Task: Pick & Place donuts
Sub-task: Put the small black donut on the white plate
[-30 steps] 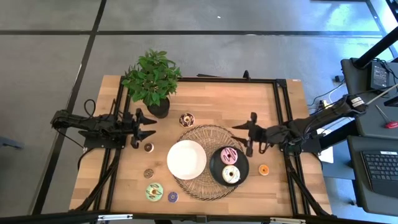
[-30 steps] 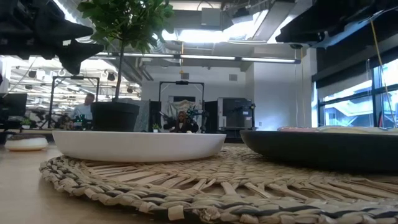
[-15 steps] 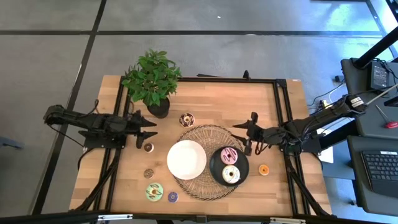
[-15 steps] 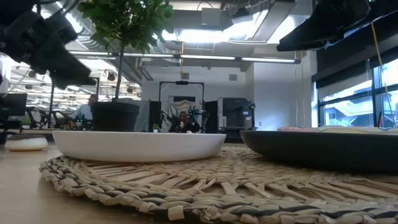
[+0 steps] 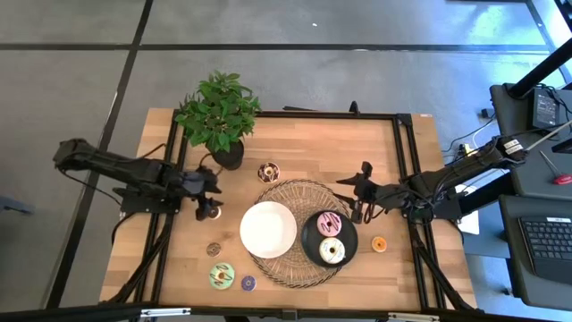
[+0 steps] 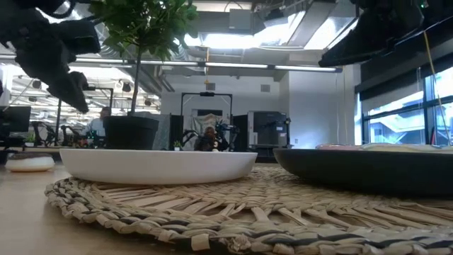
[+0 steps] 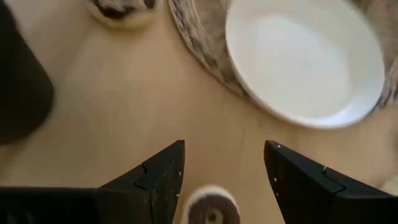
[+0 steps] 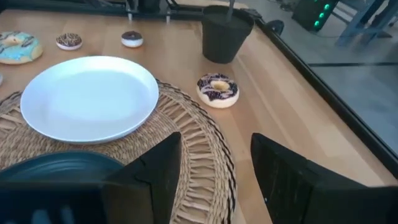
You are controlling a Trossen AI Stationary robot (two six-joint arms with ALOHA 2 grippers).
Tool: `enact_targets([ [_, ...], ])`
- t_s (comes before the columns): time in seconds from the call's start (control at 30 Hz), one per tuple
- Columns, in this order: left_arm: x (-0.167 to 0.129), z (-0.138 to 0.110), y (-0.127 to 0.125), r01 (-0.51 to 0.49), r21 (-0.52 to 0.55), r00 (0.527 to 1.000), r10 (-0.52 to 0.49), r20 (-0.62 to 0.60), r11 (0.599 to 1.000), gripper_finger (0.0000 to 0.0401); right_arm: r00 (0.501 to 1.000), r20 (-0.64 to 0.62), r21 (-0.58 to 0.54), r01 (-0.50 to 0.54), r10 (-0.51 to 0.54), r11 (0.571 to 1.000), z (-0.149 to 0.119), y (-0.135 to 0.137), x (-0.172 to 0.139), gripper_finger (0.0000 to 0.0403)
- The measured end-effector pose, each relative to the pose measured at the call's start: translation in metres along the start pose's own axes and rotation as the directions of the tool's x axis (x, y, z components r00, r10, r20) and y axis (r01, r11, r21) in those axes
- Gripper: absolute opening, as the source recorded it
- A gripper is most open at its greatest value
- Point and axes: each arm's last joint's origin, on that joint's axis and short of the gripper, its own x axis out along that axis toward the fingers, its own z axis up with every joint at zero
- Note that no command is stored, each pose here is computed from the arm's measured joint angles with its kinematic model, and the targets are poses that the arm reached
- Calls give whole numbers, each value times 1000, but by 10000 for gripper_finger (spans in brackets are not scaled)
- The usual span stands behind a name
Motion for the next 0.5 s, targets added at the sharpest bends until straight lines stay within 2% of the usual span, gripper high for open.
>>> enact_targets([
  [0.1, 9, -3, -1, -14, -21, 993, 11, -117, 1000, 213, 1000, -6, 5, 1, -1, 1000, -1, 0, 0, 195],
  [0.27, 23, -16, 4, -144, -53, 938, 120, -325, 988, 213, 1000, -6, 16, 2, -2, 1000, -1, 0, 0, 195],
  [0.5, 36, -19, 3, -183, -63, 900, 141, -412, 981, 213, 1000, -6, 16, 2, -2, 1000, -1, 0, 0, 195],
])
